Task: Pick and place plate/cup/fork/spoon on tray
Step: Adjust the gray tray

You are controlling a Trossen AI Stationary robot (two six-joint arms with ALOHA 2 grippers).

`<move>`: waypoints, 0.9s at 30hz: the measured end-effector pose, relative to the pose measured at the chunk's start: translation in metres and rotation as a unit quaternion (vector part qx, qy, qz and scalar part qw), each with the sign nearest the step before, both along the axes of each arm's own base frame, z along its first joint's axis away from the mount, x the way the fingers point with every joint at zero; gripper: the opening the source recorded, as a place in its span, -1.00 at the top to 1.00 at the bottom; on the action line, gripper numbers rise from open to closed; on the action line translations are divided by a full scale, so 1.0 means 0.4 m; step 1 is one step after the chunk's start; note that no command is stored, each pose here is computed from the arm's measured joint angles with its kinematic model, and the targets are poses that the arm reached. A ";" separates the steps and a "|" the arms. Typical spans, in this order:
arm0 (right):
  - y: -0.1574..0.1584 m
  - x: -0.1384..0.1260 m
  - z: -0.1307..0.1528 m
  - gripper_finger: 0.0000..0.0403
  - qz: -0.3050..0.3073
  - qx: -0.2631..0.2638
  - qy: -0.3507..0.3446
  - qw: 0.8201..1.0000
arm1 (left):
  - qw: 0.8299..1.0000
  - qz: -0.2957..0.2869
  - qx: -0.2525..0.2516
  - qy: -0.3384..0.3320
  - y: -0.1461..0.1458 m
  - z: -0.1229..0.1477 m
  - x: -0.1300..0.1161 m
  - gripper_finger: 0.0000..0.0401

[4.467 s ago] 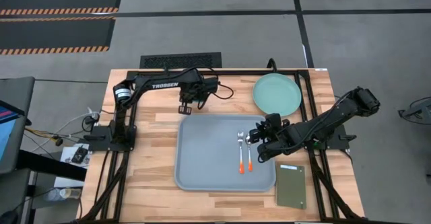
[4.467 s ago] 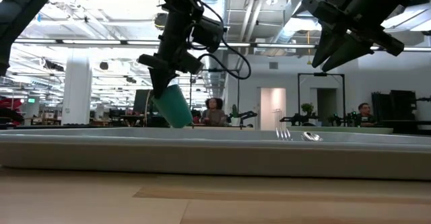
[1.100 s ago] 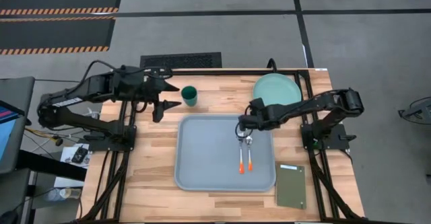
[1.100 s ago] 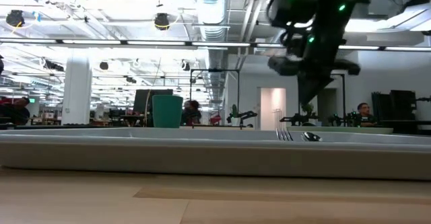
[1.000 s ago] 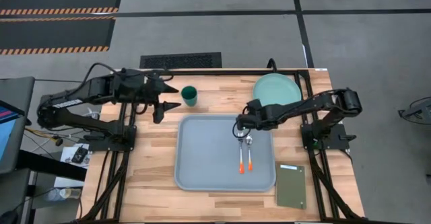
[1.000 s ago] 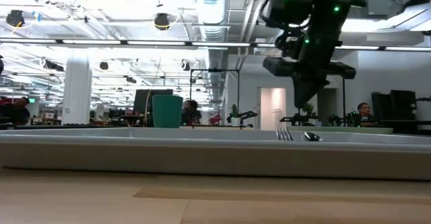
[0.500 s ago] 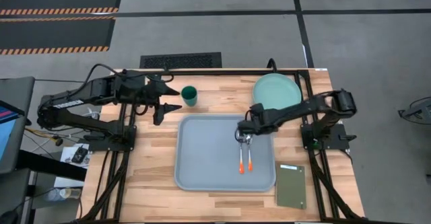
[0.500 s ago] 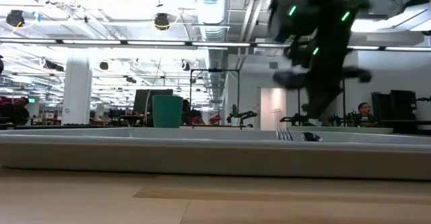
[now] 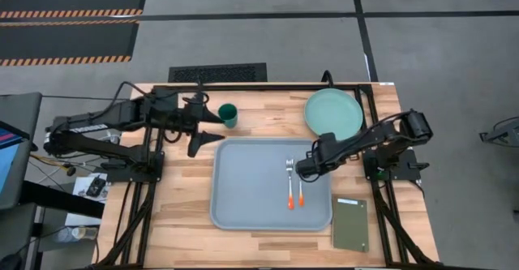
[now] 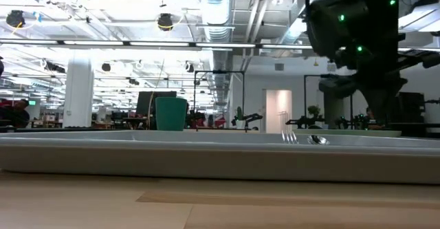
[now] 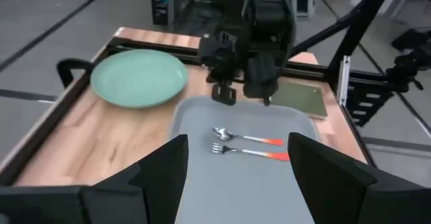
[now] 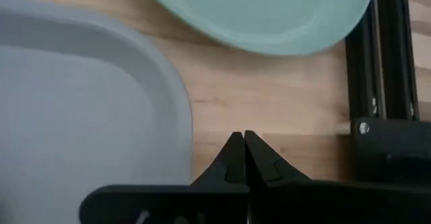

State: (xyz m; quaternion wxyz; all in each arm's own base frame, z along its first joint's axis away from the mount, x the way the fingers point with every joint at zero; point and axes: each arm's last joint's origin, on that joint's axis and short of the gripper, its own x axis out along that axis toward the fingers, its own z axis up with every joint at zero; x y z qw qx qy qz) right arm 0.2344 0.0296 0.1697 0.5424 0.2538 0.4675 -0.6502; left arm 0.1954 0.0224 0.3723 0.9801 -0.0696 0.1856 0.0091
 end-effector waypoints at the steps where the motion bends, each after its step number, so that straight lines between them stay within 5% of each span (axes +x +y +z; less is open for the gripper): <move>1: 0.001 0.002 -0.006 0.99 -0.002 0.003 0.003 1.000 | 1.000 0.001 -0.004 0.000 0.000 -0.016 0.001 -0.21; 12: -0.012 0.023 -0.078 0.99 0.004 0.019 0.048 0.999 | 0.999 0.015 -0.024 0.018 0.000 -0.064 -0.006 -0.21; 27: -0.026 0.057 -0.122 0.99 0.046 0.048 -0.021 0.998 | 0.997 0.022 -0.039 0.055 -0.001 -0.099 -0.017 -0.21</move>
